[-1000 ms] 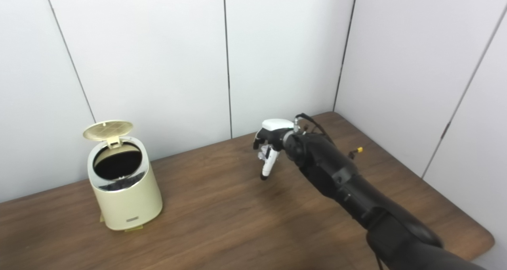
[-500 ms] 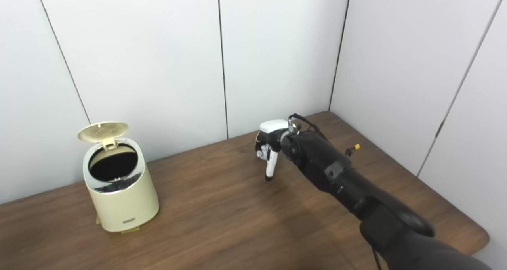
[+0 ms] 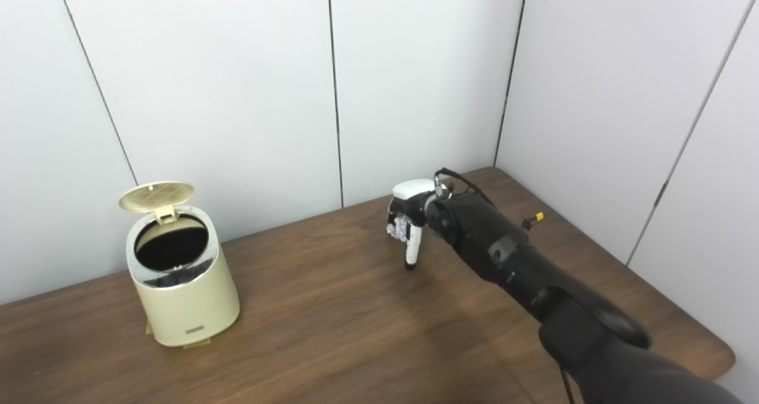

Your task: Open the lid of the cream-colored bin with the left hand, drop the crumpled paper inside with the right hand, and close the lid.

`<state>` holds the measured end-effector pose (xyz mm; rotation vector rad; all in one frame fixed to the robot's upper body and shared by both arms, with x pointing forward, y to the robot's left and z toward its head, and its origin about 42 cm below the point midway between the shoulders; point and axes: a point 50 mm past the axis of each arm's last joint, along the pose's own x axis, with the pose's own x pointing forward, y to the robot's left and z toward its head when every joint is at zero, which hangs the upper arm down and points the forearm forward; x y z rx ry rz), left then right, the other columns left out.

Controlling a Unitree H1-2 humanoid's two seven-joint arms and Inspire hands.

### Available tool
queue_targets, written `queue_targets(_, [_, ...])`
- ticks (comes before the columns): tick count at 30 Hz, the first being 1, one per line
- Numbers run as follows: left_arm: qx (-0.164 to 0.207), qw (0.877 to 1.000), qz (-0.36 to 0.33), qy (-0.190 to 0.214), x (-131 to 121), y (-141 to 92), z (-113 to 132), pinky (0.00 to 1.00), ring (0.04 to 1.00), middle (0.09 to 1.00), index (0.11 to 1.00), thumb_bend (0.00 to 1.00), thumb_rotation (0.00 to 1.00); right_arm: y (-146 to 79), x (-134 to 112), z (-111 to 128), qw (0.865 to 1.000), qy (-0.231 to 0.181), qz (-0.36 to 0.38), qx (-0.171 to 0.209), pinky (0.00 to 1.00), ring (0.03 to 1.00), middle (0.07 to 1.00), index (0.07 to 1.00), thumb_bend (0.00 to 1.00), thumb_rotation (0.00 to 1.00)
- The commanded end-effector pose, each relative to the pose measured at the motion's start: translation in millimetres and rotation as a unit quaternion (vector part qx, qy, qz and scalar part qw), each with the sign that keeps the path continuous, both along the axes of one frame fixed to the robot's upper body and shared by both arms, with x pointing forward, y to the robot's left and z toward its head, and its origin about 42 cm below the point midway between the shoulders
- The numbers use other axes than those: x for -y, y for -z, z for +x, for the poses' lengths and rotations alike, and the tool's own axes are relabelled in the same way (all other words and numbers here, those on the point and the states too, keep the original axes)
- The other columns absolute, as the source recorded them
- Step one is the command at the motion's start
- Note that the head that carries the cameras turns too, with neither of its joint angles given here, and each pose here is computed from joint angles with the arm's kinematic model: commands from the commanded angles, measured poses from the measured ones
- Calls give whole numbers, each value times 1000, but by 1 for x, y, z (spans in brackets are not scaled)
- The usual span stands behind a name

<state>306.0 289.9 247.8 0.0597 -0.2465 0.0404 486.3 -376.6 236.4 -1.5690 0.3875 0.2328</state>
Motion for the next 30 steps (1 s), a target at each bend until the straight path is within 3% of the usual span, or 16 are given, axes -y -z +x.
queue_targets(1, [31,999,7,1,-1,-17,0,611,785,790,779,148,889,-38,9,10,999,3,-14,38,717,847,904,724,987,150])
queue_targets(3, [31,1000,5,0,-2,-16,0,604,781,786,776,149,888,-37,8,10,998,-4,-29,54,642,767,847,690,956,107])
queue_targets(4, [31,1000,5,-1,-2,-16,0,600,778,784,775,147,888,-36,7,10,997,-7,-39,64,561,672,757,652,908,73])
queue_targets(5, [30,1000,6,-2,-2,-16,0,597,776,783,773,146,887,-35,6,10,996,-7,-51,77,494,592,677,574,720,101])
queue_targets(6, [31,1000,6,-4,-2,-16,0,596,776,781,771,152,884,-34,4,10,994,-7,-55,92,408,495,562,526,608,54])
queue_targets(8, [30,1000,6,-5,-3,-16,0,597,774,779,766,158,865,-32,1,10,992,1,-52,115,358,439,497,494,547,11])
queue_targets(12, [29,1000,8,-6,-3,-16,0,602,773,782,768,158,863,-31,-3,9,990,-2,-52,129,389,475,521,475,527,0])
queue_targets(18, [28,1000,7,-6,-2,-15,0,605,775,782,765,156,863,-34,-2,7,990,-6,-32,138,353,426,455,493,531,0])
queue_targets(30, [28,1000,7,-4,-1,-16,1,611,773,782,757,163,856,-38,-1,7,990,-10,-33,137,317,390,429,497,531,0])
